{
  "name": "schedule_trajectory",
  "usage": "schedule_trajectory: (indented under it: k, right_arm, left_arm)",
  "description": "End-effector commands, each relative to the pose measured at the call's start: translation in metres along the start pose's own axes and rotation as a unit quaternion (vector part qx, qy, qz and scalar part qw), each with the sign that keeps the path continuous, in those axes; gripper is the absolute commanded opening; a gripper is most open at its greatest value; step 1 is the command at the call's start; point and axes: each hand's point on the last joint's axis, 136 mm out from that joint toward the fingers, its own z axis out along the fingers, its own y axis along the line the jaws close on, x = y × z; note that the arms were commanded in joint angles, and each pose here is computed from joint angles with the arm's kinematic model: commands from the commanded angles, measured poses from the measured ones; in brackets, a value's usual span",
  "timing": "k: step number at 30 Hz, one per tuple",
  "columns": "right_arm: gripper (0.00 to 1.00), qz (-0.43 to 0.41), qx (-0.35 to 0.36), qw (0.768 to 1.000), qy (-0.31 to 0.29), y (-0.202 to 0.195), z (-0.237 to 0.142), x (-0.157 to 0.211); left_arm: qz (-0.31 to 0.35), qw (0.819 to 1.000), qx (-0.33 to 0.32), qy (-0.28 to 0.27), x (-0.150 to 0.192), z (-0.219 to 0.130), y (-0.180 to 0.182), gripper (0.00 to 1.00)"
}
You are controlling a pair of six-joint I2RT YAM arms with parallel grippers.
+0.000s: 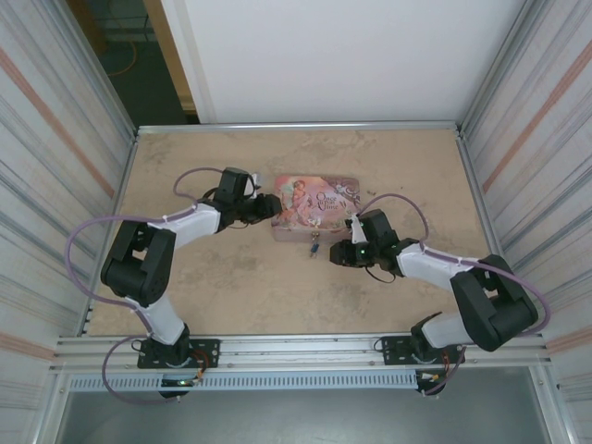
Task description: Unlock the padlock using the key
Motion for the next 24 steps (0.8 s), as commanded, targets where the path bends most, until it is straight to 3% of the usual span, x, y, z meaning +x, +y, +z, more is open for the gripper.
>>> schedule_trajectory:
  k: [1,7,15,24]
  right_arm:
    - [0.35,-0.018,-0.010,1.000,-0.015,0.008,-0.012,-0.010]
    - [0.43,-0.027,-0.069,0.997,-0.037,0.028,-0.014,-0.028]
    - [0.49,-0.079,-0.072,0.991,-0.085,0.035,-0.014,-0.066]
    - [0.50,-0.120,-0.100,0.979,-0.132,0.045,-0.002,-0.109]
  left_arm:
    - [-0.032,0.997,-0.057,0.047,0.037,0.000,0.031,0.38]
    - [-0.035,0.996,-0.065,0.055,0.049,-0.005,0.036,0.38]
    - [-0.046,0.993,-0.082,0.069,0.075,-0.016,0.046,0.38]
    - [-0.046,0.991,-0.095,0.086,0.100,-0.022,0.043,0.39]
